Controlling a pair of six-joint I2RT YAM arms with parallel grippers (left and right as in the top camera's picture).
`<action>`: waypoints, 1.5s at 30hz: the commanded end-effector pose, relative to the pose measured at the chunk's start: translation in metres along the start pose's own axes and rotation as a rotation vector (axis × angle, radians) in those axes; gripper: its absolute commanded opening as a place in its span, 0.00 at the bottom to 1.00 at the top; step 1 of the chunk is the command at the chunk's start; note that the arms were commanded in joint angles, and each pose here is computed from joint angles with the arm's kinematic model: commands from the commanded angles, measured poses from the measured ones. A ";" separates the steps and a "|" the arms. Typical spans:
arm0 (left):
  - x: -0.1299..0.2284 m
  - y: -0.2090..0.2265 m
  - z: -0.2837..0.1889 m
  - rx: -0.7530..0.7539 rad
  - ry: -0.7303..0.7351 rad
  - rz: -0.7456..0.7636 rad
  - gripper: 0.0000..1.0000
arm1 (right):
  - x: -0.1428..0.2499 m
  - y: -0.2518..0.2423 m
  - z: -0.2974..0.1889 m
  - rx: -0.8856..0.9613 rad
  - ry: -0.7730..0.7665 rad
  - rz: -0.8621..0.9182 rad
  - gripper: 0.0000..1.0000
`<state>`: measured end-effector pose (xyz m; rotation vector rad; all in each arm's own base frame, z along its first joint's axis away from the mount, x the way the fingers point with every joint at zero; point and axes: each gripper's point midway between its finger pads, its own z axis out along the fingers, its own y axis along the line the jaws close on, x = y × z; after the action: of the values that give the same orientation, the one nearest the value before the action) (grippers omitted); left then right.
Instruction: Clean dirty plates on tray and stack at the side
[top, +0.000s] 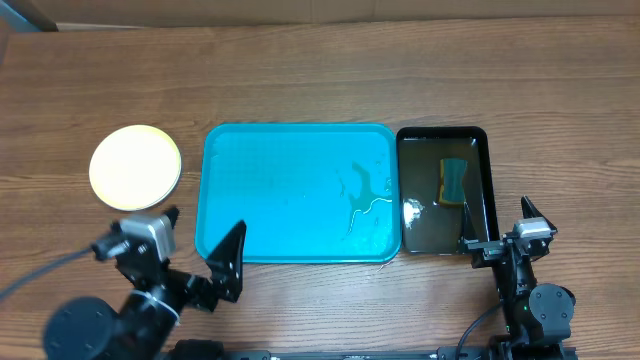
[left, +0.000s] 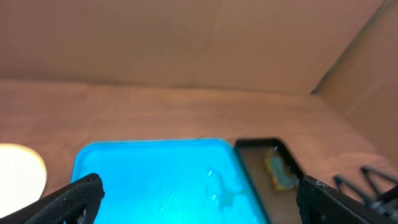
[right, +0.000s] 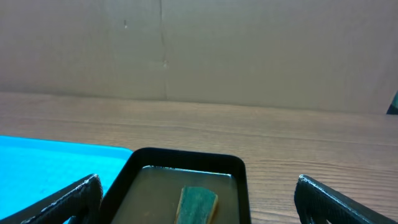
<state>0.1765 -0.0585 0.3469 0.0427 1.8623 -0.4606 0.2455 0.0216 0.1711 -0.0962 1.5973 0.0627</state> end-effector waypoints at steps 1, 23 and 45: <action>0.028 0.019 0.000 -0.072 -0.020 0.027 1.00 | 0.002 -0.002 0.000 0.007 -0.005 -0.007 1.00; 0.013 0.036 0.028 0.031 -0.722 0.196 1.00 | 0.002 -0.002 0.000 0.007 -0.005 -0.008 1.00; 0.136 0.111 0.097 -0.207 -0.279 0.100 1.00 | 0.002 -0.002 0.000 0.007 -0.005 -0.008 1.00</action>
<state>0.2460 -0.0218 0.1725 -0.0723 1.5898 -0.2531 0.2455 0.0215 0.1710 -0.0962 1.5977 0.0621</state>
